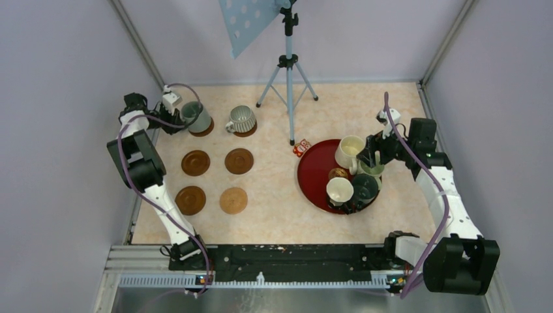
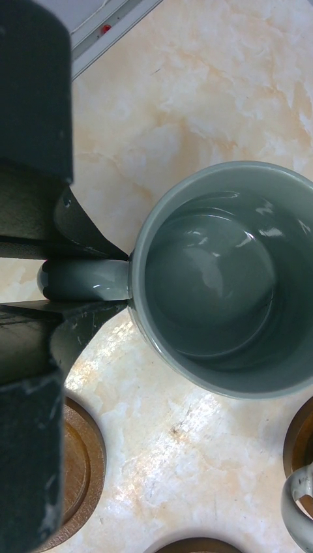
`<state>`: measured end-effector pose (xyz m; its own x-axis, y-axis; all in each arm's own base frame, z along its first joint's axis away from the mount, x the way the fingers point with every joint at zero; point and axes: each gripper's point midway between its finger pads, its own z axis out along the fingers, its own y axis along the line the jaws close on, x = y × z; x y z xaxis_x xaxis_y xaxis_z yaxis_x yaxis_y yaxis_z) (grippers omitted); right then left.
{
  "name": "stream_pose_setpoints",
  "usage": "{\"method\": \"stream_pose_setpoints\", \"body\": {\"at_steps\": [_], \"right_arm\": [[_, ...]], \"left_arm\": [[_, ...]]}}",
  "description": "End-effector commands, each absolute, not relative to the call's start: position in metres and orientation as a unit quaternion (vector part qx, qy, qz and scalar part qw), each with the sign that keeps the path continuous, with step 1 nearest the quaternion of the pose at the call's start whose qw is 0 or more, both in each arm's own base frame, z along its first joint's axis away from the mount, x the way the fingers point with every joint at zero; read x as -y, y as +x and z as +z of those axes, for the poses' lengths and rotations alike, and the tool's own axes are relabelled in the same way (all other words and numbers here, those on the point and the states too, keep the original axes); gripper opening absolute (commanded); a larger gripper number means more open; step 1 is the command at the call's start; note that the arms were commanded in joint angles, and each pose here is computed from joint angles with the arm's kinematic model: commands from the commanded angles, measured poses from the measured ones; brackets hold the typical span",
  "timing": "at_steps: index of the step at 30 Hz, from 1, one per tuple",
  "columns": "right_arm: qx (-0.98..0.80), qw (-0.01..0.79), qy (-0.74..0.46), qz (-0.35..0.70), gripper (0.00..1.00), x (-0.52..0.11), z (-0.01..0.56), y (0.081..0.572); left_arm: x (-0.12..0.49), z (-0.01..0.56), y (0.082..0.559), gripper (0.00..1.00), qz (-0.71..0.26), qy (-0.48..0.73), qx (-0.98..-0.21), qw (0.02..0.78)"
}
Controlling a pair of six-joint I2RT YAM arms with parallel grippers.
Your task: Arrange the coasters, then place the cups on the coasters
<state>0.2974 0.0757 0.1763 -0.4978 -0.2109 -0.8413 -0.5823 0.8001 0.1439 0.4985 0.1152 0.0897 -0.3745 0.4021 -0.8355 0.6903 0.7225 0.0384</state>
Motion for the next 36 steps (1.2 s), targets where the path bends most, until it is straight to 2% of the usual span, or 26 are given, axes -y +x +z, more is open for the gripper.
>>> {"method": "stream_pose_setpoints", "body": {"at_steps": [1,6,16,26,36], "right_arm": [[-0.833,0.453,-0.243,0.204,0.72,-0.073,0.182,0.303],[-0.833,0.453,-0.242,0.205,0.72,-0.073,0.182,0.302],[-0.833,0.453,-0.242,0.205,0.72,-0.073,0.182,0.303],[-0.832,0.454,-0.244,0.206,0.72,-0.074,0.183,0.302],[-0.824,0.465,-0.249,0.207,0.72,-0.076,0.191,0.299]], "left_arm": [[-0.108,0.116,0.512,0.01,-0.158,0.366,-0.778,0.486],[-0.107,0.111,0.514,0.03,-0.156,0.366,-0.781,0.481],[-0.105,0.104,0.512,0.17,-0.158,0.365,-0.785,0.475],[-0.106,0.113,0.508,0.53,-0.149,0.363,-0.79,0.47],[-0.109,0.147,0.487,0.73,-0.132,0.349,-0.805,0.462]]}}
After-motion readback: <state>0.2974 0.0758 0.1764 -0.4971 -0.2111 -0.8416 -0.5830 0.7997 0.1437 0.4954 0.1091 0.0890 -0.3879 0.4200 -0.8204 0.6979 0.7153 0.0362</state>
